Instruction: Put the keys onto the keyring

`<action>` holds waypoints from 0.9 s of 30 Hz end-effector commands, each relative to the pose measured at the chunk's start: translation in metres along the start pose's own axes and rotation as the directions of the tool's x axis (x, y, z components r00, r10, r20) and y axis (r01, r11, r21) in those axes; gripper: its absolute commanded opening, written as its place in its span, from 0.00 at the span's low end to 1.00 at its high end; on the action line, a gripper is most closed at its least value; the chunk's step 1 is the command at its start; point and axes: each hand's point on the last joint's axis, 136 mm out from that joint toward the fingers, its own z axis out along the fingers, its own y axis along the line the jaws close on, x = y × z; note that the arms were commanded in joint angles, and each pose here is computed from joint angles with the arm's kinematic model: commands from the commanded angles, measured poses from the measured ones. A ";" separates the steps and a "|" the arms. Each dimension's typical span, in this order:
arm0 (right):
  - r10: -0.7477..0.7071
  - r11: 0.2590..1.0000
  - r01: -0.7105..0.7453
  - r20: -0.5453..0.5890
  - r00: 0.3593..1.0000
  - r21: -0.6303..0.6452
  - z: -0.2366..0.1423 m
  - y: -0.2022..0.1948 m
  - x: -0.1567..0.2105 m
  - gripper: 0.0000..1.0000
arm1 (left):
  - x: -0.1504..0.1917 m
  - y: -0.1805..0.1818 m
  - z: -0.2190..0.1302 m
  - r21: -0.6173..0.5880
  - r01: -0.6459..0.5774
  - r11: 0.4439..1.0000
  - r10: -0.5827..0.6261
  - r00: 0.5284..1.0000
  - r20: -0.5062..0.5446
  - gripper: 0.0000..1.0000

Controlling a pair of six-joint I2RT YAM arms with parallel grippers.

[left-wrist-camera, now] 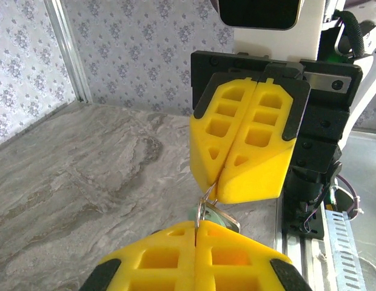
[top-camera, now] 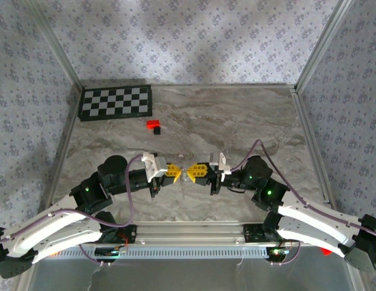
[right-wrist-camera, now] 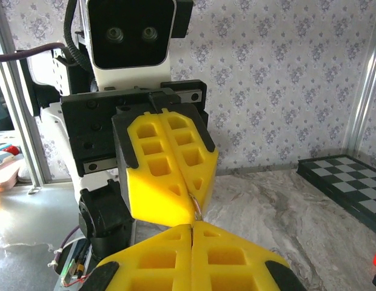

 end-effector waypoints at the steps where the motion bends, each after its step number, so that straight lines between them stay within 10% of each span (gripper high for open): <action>1: -0.049 0.997 0.050 0.034 0.998 -0.051 0.000 0.014 -0.020 0.00 | -0.025 0.004 -0.003 -0.023 -0.029 0.999 0.030 0.997 0.065 0.00; 27: -0.057 0.993 0.056 -0.006 0.998 -0.107 0.004 0.024 -0.012 0.00 | -0.024 -0.001 -0.001 0.010 -0.028 1.000 0.027 0.999 0.046 0.00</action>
